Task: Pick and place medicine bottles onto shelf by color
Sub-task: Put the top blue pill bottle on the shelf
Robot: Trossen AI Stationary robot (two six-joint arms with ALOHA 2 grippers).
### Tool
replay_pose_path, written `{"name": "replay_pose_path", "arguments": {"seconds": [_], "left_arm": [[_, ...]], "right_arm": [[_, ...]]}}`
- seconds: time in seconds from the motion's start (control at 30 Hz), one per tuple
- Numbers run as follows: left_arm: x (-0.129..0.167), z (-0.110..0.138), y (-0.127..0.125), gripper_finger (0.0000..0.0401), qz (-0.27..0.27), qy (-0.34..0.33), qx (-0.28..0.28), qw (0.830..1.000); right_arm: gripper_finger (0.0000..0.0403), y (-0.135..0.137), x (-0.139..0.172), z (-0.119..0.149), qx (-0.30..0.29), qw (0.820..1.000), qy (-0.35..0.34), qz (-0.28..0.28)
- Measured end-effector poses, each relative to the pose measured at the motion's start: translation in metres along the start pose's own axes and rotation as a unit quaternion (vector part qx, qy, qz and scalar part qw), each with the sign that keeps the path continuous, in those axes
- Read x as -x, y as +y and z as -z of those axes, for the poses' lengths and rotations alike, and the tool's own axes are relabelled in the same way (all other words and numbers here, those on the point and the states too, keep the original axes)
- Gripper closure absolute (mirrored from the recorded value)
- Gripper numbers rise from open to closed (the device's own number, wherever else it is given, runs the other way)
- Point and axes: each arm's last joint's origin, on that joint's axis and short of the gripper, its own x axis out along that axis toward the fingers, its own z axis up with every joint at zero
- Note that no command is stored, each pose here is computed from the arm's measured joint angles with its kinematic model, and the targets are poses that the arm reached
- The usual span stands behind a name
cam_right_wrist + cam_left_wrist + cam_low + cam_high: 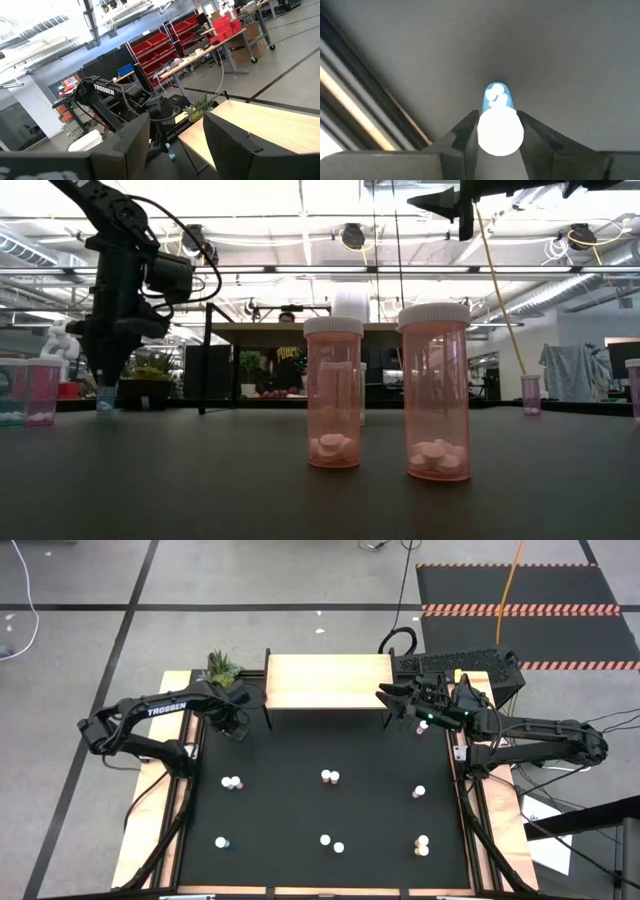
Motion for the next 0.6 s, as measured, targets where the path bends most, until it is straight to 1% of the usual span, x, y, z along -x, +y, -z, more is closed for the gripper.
{"name": "replay_pose_path", "arguments": {"seconds": [0.07,0.13,0.23,0.33,0.43,0.6], "left_arm": [[0.007,0.001,0.001,0.0268,-0.001,0.008,0.0,1.0],[0.016,0.002,0.001,0.0265,-0.005,0.018,-0.003,1.0],[0.038,0.002,0.003,0.0275,-0.007,0.02,-0.008,1.0],[0.066,-0.001,0.003,0.0286,-0.004,0.009,-0.015,1.0],[0.099,-0.005,0.003,0.0287,0.003,-0.016,-0.024,1.0],[0.158,-0.016,0.003,0.028,0.032,-0.11,-0.027,0.993]], "right_arm": [[0.0222,0.0,0.0,0.0,-0.002,1.0,0.0,0.0],[0.0222,0.0,0.0,0.0,-0.002,1.0,0.0,0.0],[0.0222,0.0,0.0,0.0,-0.001,1.0,0.0,0.0],[0.0222,0.0,0.0,0.0,0.002,1.0,0.0,0.0],[0.0222,0.0,0.0,0.0,0.008,1.0,0.0,0.0],[0.0222,0.0,0.0,0.0,0.017,1.0,0.0,0.0]]}}
